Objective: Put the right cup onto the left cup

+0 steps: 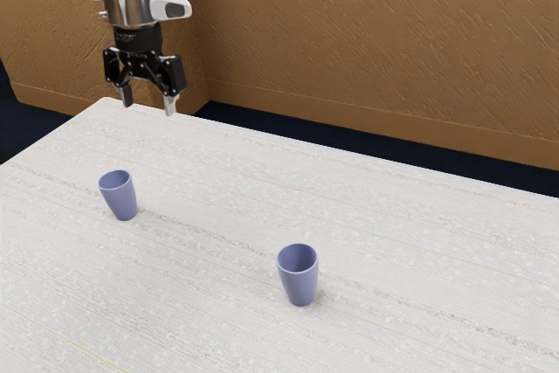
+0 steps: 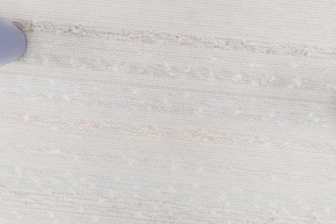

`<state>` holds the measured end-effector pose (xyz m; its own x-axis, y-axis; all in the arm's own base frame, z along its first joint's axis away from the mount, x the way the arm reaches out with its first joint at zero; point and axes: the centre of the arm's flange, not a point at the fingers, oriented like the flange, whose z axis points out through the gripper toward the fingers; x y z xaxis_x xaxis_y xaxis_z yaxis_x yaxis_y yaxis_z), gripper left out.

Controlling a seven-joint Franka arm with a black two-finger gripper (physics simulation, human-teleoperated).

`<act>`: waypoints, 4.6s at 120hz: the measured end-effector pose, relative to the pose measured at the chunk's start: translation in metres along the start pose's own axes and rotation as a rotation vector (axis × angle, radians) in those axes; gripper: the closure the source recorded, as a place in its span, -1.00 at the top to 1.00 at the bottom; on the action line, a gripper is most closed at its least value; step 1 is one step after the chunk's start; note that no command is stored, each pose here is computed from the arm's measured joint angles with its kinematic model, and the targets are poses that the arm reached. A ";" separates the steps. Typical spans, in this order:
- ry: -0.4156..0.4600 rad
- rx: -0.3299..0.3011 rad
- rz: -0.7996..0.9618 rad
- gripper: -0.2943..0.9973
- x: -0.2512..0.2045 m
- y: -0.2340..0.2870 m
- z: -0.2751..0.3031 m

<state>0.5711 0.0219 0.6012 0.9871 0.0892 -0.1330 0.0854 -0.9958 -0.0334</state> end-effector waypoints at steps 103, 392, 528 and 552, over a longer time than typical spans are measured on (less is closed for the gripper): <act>-0.068 -0.011 0.248 0.54 -0.021 0.199 0.087; 0.083 0.001 0.184 -0.64 0.022 0.230 0.272; 0.125 0.016 -0.103 -0.67 0.043 -0.068 0.127; 0.115 0.012 -0.117 -0.67 0.035 -0.115 0.127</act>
<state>0.5784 0.1419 0.4743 0.9795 0.2009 -0.0130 0.2000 -0.9783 -0.0540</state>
